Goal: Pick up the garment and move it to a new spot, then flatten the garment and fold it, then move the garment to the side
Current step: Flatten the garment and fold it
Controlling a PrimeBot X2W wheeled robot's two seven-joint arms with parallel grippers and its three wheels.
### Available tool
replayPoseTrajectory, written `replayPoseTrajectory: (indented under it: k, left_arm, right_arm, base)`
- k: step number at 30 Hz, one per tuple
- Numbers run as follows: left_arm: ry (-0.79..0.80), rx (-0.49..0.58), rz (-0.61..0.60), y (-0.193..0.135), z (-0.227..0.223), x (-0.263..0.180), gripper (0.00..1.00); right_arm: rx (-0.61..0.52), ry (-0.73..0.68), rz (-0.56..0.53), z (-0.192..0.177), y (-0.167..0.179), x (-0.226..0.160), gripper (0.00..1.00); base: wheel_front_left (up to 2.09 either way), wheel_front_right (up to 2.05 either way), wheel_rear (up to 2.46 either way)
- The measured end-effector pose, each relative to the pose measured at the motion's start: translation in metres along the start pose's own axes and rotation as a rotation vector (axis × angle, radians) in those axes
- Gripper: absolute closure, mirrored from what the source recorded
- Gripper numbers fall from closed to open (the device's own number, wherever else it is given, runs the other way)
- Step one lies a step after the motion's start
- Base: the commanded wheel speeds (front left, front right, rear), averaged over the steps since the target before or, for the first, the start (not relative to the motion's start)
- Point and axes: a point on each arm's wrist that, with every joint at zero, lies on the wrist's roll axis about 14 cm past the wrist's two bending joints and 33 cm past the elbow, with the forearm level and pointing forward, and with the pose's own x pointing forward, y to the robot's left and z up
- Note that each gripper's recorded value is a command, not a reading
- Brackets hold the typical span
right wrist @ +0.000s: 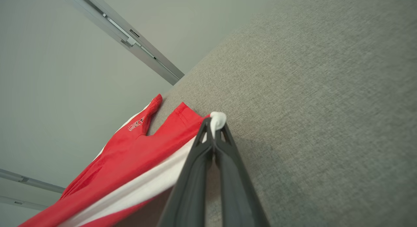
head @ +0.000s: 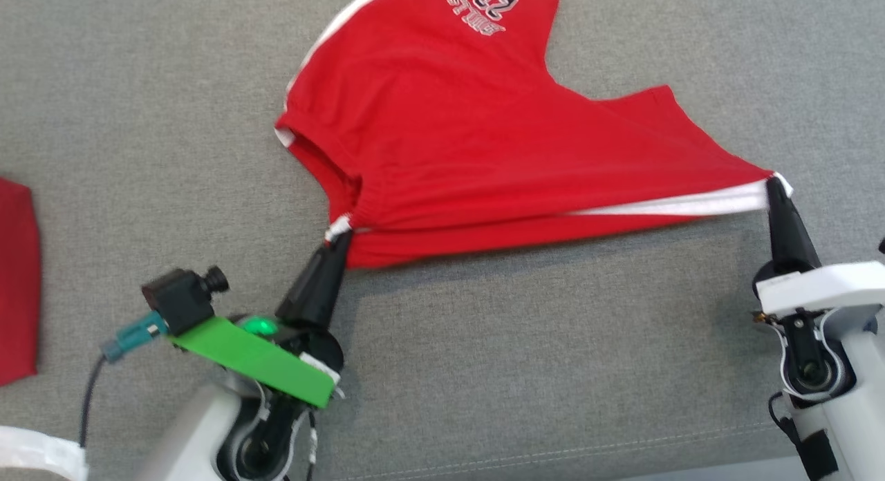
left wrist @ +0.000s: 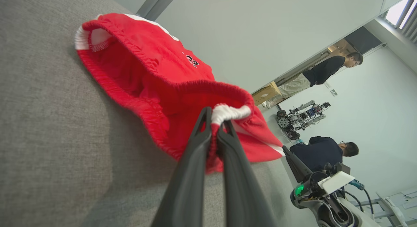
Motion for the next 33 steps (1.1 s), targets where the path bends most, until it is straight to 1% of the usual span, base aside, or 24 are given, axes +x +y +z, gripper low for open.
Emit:
replayPoseTrajectory:
  k: [4, 6, 8, 9, 11, 14, 16, 18, 19, 21, 24, 26, 27, 28, 32, 33]
  left_arm:
    - [0.020, -0.125, 0.049, -0.007, -0.028, -0.028, 1.00]
    - [0.049, -0.167, 0.093, -0.004, -0.045, -0.048, 1.00]
    - [0.071, -0.207, 0.120, -0.006, -0.059, -0.066, 1.00]
    - [0.073, -0.234, 0.117, -0.012, -0.063, -0.072, 1.00]
    - [0.068, -0.222, 0.066, -0.029, -0.060, -0.075, 1.00]
    - [0.046, -0.182, 0.008, -0.044, -0.045, -0.081, 1.00]
    - [0.036, -0.159, -0.020, -0.050, -0.036, -0.085, 1.00]
    - [0.011, -0.158, -0.033, -0.052, -0.024, -0.083, 1.00]
    - [0.011, -0.158, -0.033, -0.052, -0.024, -0.083, 1.00]
    - [0.022, -0.133, -0.027, -0.046, -0.019, -0.082, 1.00]
    - [0.023, -0.102, 0.008, -0.027, -0.006, -0.076, 1.00]
    - [0.007, -0.080, 0.026, -0.015, 0.006, -0.069, 1.00]
    - [0.004, -0.074, 0.028, -0.010, 0.014, -0.060, 1.00]
    - [0.007, -0.078, 0.032, -0.007, 0.016, -0.056, 1.00]
    - [0.017, -0.094, 0.067, 0.007, 0.020, -0.044, 1.00]
    - [0.021, -0.089, 0.073, 0.010, 0.022, -0.042, 1.00]
  right_arm:
    - [0.015, -0.016, -0.046, 0.008, -0.021, -0.023, 1.00]
    - [0.012, -0.002, -0.062, 0.006, -0.029, -0.038, 1.00]
    - [0.039, -0.006, -0.074, 0.006, -0.035, -0.051, 1.00]
    - [0.045, -0.017, -0.076, 0.011, -0.037, -0.057, 1.00]
    - [0.033, -0.060, -0.063, 0.029, -0.038, -0.061, 1.00]
    - [0.007, -0.131, 0.047, 0.059, -0.010, -0.054, 1.00]
    - [-0.025, -0.155, 0.120, 0.072, 0.011, -0.048, 1.00]
    - [-0.052, -0.163, 0.185, 0.080, 0.031, -0.040, 1.00]
    - [-0.052, -0.163, 0.185, 0.080, 0.031, -0.040, 1.00]
    - [-0.062, -0.160, 0.249, 0.084, 0.054, -0.029, 1.00]
    - [-0.057, -0.119, 0.325, 0.075, 0.084, -0.008, 1.00]
    - [-0.090, -0.084, 0.352, 0.066, 0.095, 0.005, 1.00]
    - [-0.115, -0.056, 0.351, 0.058, 0.101, 0.020, 1.00]
    - [-0.131, -0.040, 0.354, 0.054, 0.104, 0.027, 1.00]
    - [-0.143, -0.002, 0.350, 0.041, 0.116, 0.056, 1.00]
    - [-0.160, -0.005, 0.348, 0.039, 0.119, 0.064, 1.00]
  base:
    - [0.00, 0.00, 0.00]
    - [0.00, 0.00, 0.00]
    - [0.00, 0.00, 0.00]
    - [0.00, 0.00, 0.00]
    - [0.00, 0.00, 0.00]
    - [0.00, 0.00, 0.00]
    - [0.00, 0.00, 0.00]
    - [0.00, 0.00, 0.00]
    - [0.00, 0.00, 0.00]
    - [0.00, 0.00, 0.00]
    - [0.00, 0.00, 0.00]
    - [0.00, 0.00, 0.00]
    - [0.00, 0.00, 0.00]
    - [0.00, 0.00, 0.00]
    - [0.00, 0.00, 0.00]
    - [0.00, 0.00, 0.00]
